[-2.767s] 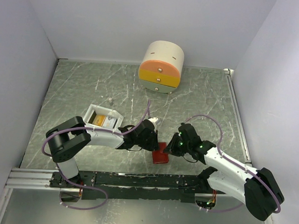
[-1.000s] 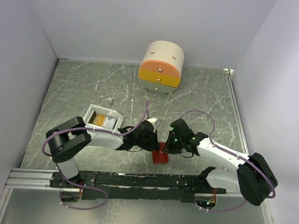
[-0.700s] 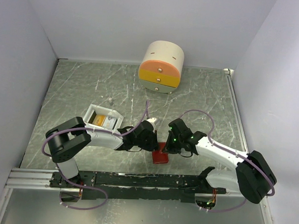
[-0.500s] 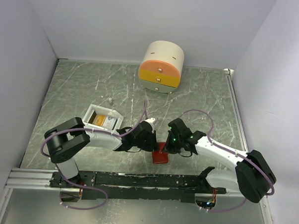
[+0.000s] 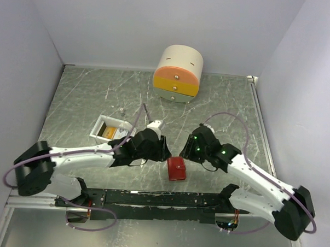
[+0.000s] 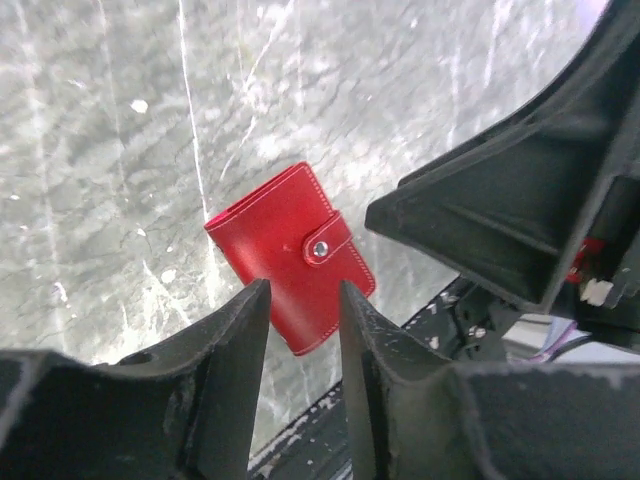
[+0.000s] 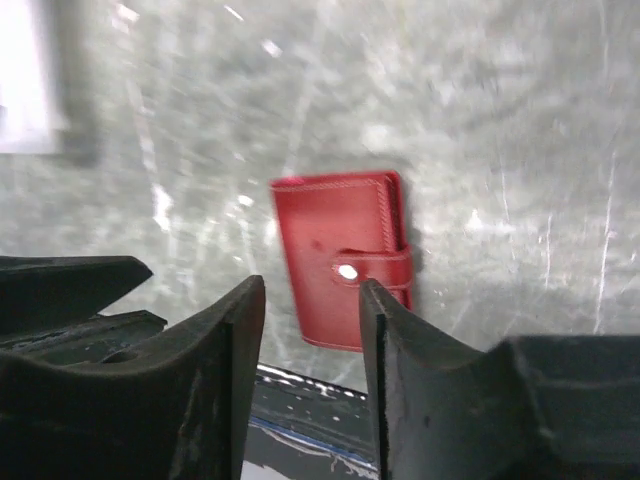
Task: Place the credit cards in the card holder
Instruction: Reset both arms
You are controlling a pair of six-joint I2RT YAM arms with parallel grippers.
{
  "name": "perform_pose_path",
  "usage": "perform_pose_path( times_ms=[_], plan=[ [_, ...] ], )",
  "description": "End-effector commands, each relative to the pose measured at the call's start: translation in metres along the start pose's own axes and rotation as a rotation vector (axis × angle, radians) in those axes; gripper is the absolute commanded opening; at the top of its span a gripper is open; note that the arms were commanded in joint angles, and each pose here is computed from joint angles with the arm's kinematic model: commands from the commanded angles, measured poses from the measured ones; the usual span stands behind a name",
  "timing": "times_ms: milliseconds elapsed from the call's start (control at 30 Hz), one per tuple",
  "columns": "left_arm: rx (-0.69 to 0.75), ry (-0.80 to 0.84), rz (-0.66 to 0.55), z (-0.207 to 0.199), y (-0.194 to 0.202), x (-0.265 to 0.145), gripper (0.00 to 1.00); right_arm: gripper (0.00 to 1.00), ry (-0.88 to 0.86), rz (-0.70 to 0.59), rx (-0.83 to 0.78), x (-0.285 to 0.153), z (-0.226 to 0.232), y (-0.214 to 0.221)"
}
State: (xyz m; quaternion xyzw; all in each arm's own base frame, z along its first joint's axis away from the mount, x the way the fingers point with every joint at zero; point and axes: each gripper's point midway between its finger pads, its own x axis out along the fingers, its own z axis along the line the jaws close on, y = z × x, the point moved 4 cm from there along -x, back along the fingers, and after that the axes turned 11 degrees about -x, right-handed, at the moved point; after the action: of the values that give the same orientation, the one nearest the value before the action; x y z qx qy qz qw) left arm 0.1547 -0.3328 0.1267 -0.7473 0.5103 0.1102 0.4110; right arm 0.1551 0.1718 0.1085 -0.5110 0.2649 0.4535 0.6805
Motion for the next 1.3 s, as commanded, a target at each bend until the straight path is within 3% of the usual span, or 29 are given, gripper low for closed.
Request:
perform_pose_path(
  times_ms=[0,67,100,133,167,200,233,567,800,1267],
  plan=[
    [0.038,-0.053,-0.116,-0.01,-0.033,-0.041,0.51,0.5,0.011,-0.2,-0.015,-0.042,0.003,-0.036],
    [0.045,-0.061,-0.153,-0.013,-0.043,-0.062,0.67,0.64,-0.018,-0.267,-0.012,-0.056,0.005,-0.044],
    [0.049,-0.059,-0.17,-0.014,-0.048,-0.074,0.87,0.72,-0.03,-0.298,-0.011,-0.063,0.006,-0.047],
    [0.052,-0.055,-0.192,-0.016,-0.053,-0.085,0.97,0.81,-0.037,-0.326,-0.007,-0.069,0.006,-0.05],
    [0.055,-0.058,-0.212,-0.016,-0.058,-0.096,0.99,0.9,-0.035,-0.351,0.0,-0.075,0.005,-0.054],
    [0.057,-0.057,-0.232,-0.017,-0.062,-0.107,1.0,0.99,-0.031,-0.376,0.008,-0.081,0.004,-0.057],
    [0.06,-0.057,-0.251,-0.017,-0.066,-0.118,1.0,1.0,-0.024,-0.394,0.015,-0.087,0.003,-0.059],
    [0.078,0.091,-0.383,-0.032,-0.09,-0.202,1.0,1.0,0.034,-0.575,0.082,-0.139,-0.015,-0.075],
    [0.033,0.096,-0.4,-0.018,-0.083,-0.207,1.0,1.0,-0.051,-0.669,0.057,-0.164,-0.01,-0.081],
    [0.011,0.047,-0.414,-0.004,-0.079,-0.203,1.0,1.0,-0.03,-0.629,0.063,-0.15,-0.014,-0.074]
  ],
)
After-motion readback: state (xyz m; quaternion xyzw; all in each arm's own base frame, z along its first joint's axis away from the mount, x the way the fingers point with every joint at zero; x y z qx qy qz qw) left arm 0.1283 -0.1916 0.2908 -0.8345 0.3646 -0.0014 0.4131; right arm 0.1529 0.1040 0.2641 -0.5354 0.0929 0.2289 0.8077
